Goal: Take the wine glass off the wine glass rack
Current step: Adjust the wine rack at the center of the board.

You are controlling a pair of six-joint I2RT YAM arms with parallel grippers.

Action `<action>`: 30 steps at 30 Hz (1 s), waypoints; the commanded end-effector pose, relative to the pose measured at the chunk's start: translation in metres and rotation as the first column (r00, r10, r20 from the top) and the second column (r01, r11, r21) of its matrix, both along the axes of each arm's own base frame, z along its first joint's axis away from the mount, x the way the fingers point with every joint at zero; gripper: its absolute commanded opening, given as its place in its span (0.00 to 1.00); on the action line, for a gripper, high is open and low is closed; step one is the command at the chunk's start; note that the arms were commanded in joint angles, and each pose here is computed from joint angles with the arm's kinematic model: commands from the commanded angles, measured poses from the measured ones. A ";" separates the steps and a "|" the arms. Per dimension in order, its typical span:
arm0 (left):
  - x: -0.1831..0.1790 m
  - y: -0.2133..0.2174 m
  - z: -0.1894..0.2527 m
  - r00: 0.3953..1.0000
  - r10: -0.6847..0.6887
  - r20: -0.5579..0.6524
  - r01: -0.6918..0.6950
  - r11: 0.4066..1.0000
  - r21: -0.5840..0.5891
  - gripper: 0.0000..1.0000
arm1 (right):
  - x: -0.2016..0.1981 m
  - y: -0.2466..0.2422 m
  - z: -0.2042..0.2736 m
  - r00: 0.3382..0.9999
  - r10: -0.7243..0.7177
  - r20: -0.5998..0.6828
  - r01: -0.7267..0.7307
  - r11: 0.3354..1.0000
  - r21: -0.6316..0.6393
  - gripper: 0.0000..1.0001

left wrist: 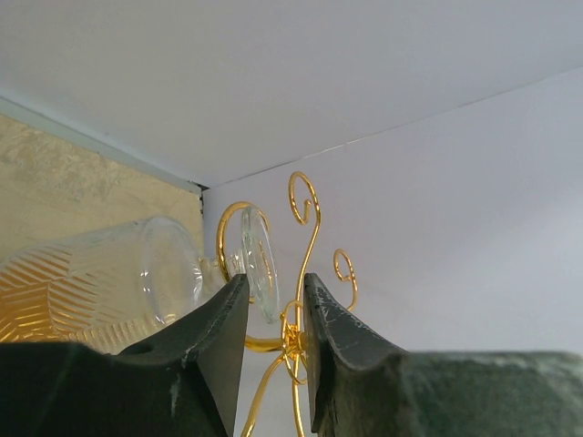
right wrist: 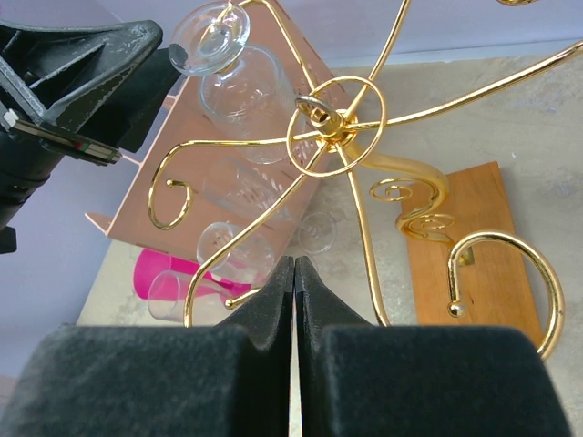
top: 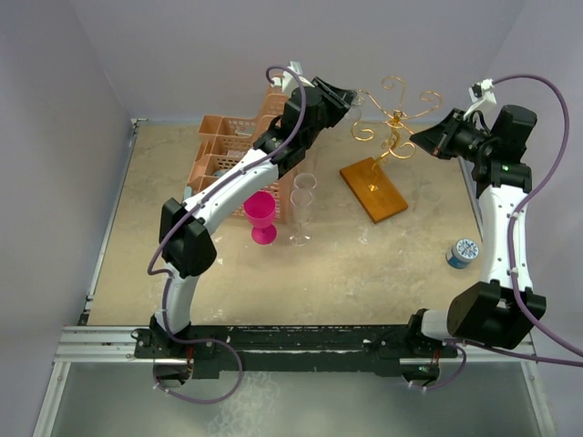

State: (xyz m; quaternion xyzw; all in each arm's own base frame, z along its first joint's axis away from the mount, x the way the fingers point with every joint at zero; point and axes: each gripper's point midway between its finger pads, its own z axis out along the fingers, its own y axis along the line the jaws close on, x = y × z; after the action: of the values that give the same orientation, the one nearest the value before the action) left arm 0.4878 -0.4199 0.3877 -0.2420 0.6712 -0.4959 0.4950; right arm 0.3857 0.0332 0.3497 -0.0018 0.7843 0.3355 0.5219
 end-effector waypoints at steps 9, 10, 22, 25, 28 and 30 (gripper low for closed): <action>-0.009 0.012 0.049 0.996 0.019 0.090 -0.011 0.996 -0.084 0.26 | 0.000 -0.003 0.026 0.997 -0.007 0.081 0.010 0.999 -0.036 0.00; -0.009 0.012 0.049 0.996 0.022 0.089 -0.015 0.996 -0.084 0.26 | 0.001 -0.003 0.026 0.997 -0.007 0.081 0.010 0.999 -0.037 0.00; -0.003 0.017 0.044 0.995 0.052 0.083 -0.047 0.996 -0.071 0.26 | 0.002 -0.003 0.026 0.996 0.001 0.086 0.002 0.999 -0.038 0.00; -0.003 0.017 0.045 0.995 0.054 0.085 -0.047 0.996 -0.072 0.26 | 0.002 -0.003 0.026 0.996 0.001 0.088 0.002 0.999 -0.038 0.00; 0.000 0.016 0.043 0.995 0.057 0.077 -0.052 0.996 -0.066 0.29 | 0.001 -0.003 0.027 0.996 0.002 0.090 0.001 0.999 -0.039 0.00; 0.000 0.014 0.042 0.996 0.055 0.075 -0.050 0.997 -0.065 0.29 | 0.001 -0.002 0.027 0.996 0.004 0.092 -0.001 0.999 -0.039 0.00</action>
State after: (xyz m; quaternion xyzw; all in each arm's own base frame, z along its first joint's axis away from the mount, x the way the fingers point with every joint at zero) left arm 0.4913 -0.4154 0.3815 -0.2534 0.6715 -0.4840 0.5006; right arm 0.3870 0.0308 0.3490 0.0018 0.7862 0.3285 0.5235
